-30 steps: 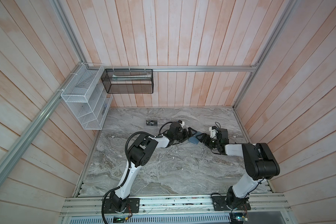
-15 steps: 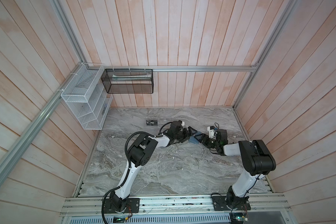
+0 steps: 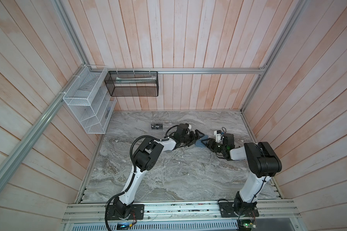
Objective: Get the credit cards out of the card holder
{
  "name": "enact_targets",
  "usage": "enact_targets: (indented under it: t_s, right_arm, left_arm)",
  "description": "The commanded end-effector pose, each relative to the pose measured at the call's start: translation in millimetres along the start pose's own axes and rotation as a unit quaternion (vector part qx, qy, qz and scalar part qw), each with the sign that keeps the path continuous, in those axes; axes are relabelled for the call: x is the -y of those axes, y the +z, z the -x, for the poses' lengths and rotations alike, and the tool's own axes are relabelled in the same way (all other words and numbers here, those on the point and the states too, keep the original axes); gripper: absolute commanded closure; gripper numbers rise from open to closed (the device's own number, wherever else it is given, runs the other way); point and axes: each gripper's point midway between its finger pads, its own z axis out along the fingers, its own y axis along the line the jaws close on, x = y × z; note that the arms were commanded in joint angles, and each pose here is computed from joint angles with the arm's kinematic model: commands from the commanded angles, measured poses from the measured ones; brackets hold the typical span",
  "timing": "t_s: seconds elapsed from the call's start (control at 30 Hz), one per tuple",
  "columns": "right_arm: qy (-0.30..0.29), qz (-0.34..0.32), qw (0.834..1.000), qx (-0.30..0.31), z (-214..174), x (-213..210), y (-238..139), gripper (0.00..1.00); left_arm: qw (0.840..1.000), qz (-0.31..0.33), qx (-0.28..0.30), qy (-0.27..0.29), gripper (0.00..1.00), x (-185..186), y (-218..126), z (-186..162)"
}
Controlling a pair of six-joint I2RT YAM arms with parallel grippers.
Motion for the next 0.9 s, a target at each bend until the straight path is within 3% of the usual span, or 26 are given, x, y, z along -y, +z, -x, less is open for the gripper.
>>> enact_targets:
  t_s: [0.0,0.27,0.53,0.87]
  right_arm:
    - [0.0,0.019,1.0,-0.006,-5,-3,2,0.57]
    - [0.005,0.03,1.0,-0.007,-10,-3,1,0.73]
    - [-0.006,0.024,1.0,-0.004,-8,-10,-8,0.98]
    - [-0.049,0.003,0.999,0.012,-6,-39,-44,1.0]
  left_arm:
    - [1.0,0.009,-0.016,-0.011,0.0,-11,10,-10]
    - [1.0,0.011,-0.021,-0.004,0.0,-5,13,-15]
    - [1.0,0.002,-0.015,0.004,0.0,13,5,-13]
    - [0.999,-0.019,0.014,0.042,0.0,73,-31,-5]
